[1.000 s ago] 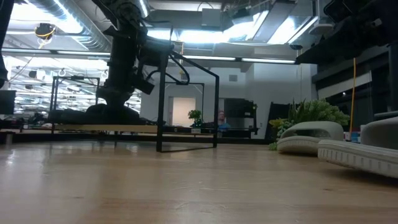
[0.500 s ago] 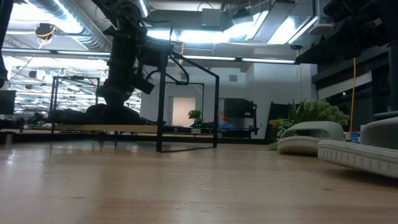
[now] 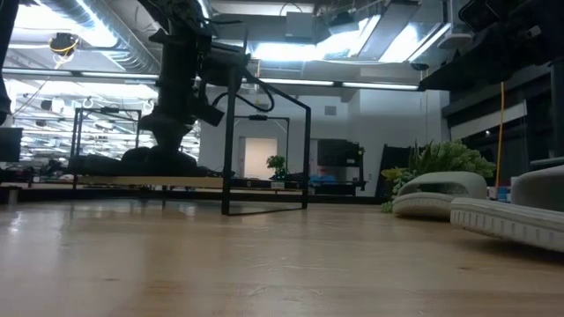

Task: Pick and place slides into the shelf
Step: Put the black slipper on the shelf

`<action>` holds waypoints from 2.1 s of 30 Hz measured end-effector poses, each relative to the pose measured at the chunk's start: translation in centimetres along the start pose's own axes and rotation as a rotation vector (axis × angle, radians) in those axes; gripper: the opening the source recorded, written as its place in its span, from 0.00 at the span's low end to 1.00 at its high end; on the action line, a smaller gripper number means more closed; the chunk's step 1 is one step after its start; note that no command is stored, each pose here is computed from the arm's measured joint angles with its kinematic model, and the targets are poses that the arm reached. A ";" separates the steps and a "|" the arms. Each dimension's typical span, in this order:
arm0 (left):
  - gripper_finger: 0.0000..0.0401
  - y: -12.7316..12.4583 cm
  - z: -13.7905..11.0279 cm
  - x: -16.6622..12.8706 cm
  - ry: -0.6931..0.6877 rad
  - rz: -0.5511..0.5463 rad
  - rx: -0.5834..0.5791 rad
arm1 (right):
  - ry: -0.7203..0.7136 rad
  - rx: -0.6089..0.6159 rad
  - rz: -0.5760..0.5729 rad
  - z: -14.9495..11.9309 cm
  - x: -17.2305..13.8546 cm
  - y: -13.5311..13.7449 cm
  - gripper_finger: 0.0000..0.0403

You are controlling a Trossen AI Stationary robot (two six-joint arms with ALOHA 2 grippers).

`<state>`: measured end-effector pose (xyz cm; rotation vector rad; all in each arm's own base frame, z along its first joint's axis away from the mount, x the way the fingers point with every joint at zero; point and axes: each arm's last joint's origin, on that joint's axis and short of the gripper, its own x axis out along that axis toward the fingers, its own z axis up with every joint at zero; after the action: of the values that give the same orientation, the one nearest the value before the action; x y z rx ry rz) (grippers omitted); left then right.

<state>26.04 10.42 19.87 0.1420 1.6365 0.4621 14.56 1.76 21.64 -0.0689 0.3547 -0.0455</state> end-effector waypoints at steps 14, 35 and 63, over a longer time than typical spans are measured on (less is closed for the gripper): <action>0.00 1.1 0.1 0.4 -0.012 0.019 -0.042 | 0.000 0.002 0.000 0.0 0.0 0.0 0.45; 0.00 2.0 0.1 0.7 -0.015 0.045 -0.072 | 0.000 0.000 0.000 0.0 0.0 0.0 0.45; 0.00 1.6 -0.1 -0.2 -0.037 0.076 -0.039 | 0.000 -0.001 0.000 0.0 0.0 0.0 0.45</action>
<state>25.68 11.78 20.67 0.1830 1.5894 0.5459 14.56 1.76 21.64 -0.0697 0.3547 -0.0452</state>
